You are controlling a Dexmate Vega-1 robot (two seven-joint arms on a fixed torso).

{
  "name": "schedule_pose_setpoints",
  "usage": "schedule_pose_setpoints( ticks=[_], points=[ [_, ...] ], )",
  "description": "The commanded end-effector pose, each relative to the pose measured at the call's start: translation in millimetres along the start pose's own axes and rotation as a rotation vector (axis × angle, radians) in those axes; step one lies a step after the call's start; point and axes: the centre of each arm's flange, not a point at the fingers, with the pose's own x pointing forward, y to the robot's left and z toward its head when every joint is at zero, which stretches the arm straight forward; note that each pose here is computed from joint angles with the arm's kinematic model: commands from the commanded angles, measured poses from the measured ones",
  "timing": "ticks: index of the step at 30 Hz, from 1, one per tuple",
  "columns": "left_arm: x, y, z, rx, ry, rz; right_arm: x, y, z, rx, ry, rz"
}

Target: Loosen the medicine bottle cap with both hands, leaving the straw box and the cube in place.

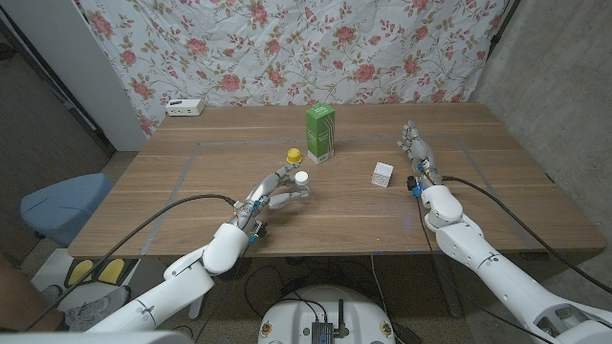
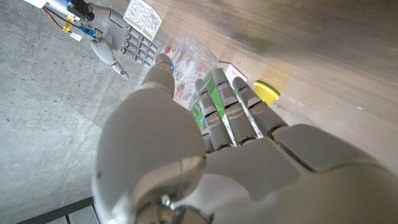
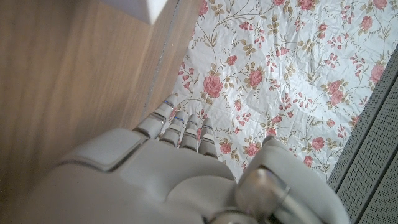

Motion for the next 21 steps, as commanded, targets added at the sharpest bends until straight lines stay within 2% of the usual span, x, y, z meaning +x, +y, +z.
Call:
schedule_pose_setpoints(
  ticks=[1, 21],
  points=[
    [20.2, -3.0, 10.9, -0.057, -0.029, -0.007, 3.4, -3.7, 7.4, -0.019, 0.008, 0.014],
    [55.7, -15.2, 32.0, -0.070, -0.062, -0.025, 0.3, -17.8, 23.9, -0.068, 0.013, 0.032]
  ],
)
